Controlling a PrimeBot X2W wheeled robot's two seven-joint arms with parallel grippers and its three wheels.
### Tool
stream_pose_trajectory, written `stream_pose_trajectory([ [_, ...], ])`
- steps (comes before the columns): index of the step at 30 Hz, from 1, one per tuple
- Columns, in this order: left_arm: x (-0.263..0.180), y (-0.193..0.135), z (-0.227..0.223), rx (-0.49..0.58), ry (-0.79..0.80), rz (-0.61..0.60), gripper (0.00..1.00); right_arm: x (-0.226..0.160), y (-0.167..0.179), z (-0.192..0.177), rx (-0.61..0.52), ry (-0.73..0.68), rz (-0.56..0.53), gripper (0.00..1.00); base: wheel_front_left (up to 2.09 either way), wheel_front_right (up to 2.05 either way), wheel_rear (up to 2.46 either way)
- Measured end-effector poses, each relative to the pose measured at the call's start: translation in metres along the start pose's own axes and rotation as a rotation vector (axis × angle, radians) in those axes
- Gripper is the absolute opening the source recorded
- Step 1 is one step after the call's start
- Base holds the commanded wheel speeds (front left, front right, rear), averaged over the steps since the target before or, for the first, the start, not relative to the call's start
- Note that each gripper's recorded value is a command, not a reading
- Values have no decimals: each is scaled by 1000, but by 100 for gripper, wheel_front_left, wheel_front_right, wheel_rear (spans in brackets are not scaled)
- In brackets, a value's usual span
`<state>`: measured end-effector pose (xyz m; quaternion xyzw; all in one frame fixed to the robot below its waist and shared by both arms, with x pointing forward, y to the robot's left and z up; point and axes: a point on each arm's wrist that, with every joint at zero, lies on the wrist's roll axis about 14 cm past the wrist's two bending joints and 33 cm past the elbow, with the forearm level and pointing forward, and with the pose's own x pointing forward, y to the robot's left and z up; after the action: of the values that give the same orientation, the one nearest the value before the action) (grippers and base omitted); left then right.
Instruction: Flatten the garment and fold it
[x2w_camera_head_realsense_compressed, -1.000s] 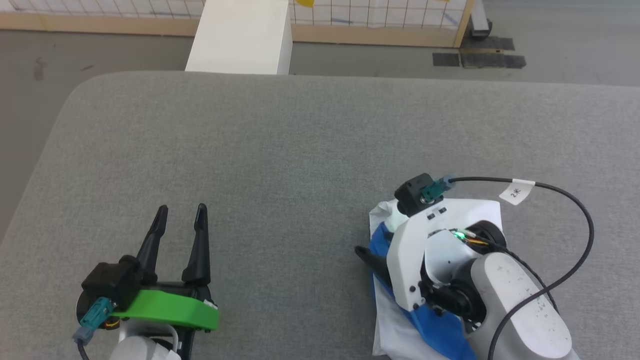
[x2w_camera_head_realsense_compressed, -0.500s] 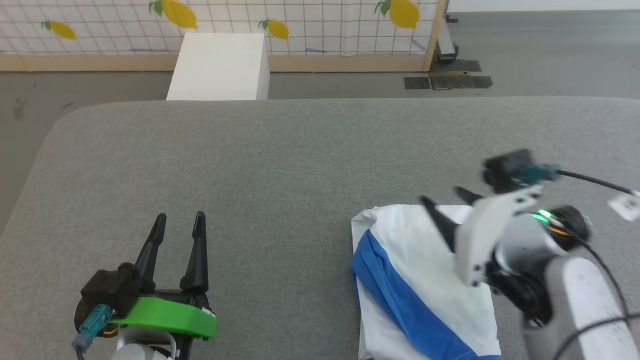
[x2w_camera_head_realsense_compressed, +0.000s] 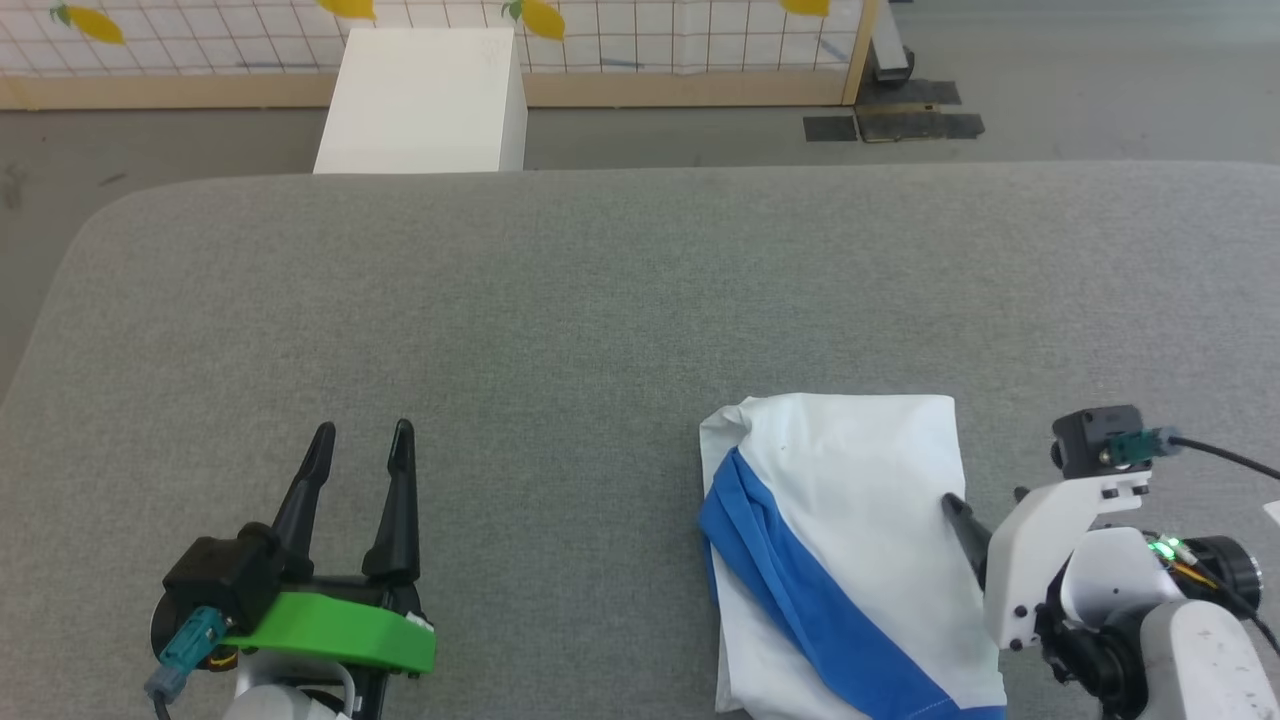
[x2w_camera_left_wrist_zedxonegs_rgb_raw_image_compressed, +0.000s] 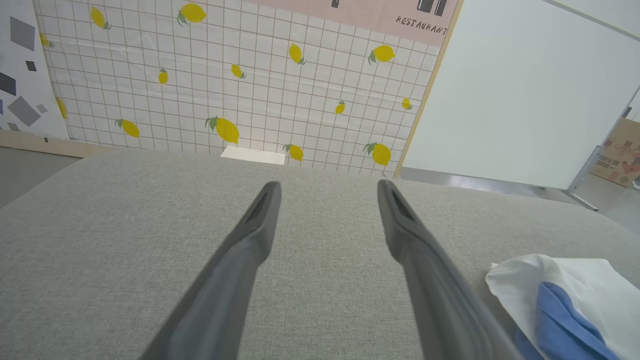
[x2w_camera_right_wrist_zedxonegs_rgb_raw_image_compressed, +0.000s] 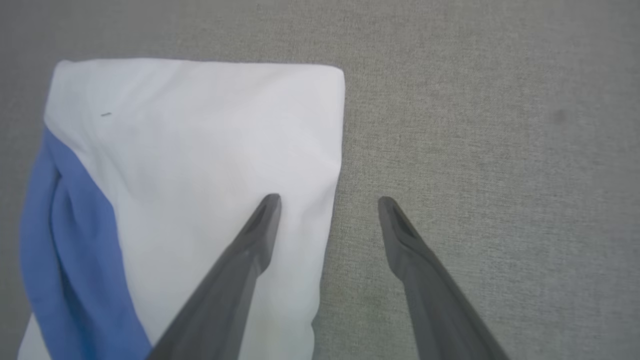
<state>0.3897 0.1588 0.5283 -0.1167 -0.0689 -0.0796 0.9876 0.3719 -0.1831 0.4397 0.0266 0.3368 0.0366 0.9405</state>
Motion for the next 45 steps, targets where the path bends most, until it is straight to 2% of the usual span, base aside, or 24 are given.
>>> stream_pose_trajectory([
  [10,2,9,-12,0,32,23,100,28,25,-51,10,173,84,100,0,0,0],
  [15,4,10,-15,-6,40,25,100,35,32,-56,3,202,103,100,0,0,0],
  [16,4,9,-16,-7,42,25,100,37,32,-57,4,206,105,47,0,0,0],
  [17,4,9,-16,-8,43,25,100,38,33,-56,4,208,107,10,0,0,0],
  [18,5,9,-16,-8,43,24,100,39,33,-56,3,209,108,0,0,0,0],
  [25,6,5,-15,-10,40,13,100,38,40,-50,-12,199,121,0,0,0,0],
  [31,12,-8,-16,-20,37,-27,100,25,27,-43,-136,198,97,0,0,0,0],
  [38,32,-38,-29,-42,59,-130,100,-5,-43,-48,-212,256,-40,0,0,0,0],
  [45,62,-73,-48,-57,82,-260,100,-34,-120,-44,-200,271,-226,0,0,0,0],
])
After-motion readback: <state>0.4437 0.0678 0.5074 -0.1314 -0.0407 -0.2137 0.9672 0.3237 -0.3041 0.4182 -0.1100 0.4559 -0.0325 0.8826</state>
